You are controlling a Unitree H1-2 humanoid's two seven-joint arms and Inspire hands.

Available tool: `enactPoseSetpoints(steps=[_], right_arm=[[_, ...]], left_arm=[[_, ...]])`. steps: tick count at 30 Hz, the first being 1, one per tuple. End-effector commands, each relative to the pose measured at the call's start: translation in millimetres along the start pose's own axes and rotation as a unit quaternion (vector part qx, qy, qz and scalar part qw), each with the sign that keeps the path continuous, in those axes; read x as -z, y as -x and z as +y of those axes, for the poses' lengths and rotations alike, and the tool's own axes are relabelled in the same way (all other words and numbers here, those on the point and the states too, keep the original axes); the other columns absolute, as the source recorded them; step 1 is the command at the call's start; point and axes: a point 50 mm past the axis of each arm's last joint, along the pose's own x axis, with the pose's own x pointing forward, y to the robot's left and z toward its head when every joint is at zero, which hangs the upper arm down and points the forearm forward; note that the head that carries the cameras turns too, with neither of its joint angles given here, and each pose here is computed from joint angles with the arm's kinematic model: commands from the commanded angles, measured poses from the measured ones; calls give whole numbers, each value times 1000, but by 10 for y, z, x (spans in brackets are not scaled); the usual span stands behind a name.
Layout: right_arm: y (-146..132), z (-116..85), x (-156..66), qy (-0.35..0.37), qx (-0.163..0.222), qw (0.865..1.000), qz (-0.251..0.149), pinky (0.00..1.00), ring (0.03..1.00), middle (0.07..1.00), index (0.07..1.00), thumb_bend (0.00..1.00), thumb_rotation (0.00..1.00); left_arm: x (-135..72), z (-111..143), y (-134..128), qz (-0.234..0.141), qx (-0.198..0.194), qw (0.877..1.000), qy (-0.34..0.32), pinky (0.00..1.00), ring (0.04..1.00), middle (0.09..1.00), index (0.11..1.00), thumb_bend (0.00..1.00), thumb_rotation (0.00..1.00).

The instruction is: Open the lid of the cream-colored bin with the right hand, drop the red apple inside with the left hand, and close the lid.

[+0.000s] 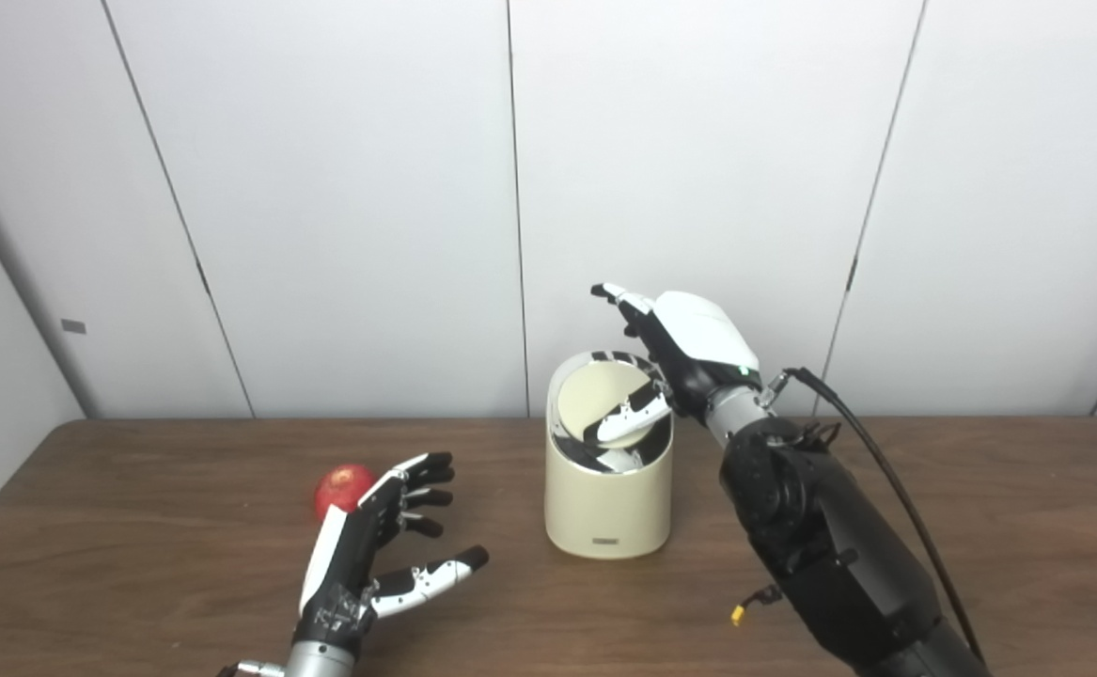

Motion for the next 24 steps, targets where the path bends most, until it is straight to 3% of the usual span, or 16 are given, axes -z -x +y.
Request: enactPoseSetpoints(steps=[1,8,18,24], right_arm=[[15,-68,174,10,11,1000,19,615,794,889,888,783,130],[78,-223,167,-10,47,999,5,625,809,886,881,759,185],[167,-546,220,-30,102,994,38,563,761,873,877,712,253],[380,-587,368,-85,117,988,52,558,735,869,883,670,223]], left_arm=[[-141,43,-127,-33,-7,999,-2,590,720,785,809,686,59],[-129,25,-135,-32,-4,999,-8,590,717,780,806,685,73],[-113,19,-139,-38,-2,999,-3,580,715,780,806,683,51],[-106,24,-136,-35,-2,999,1,579,716,780,805,689,48]])
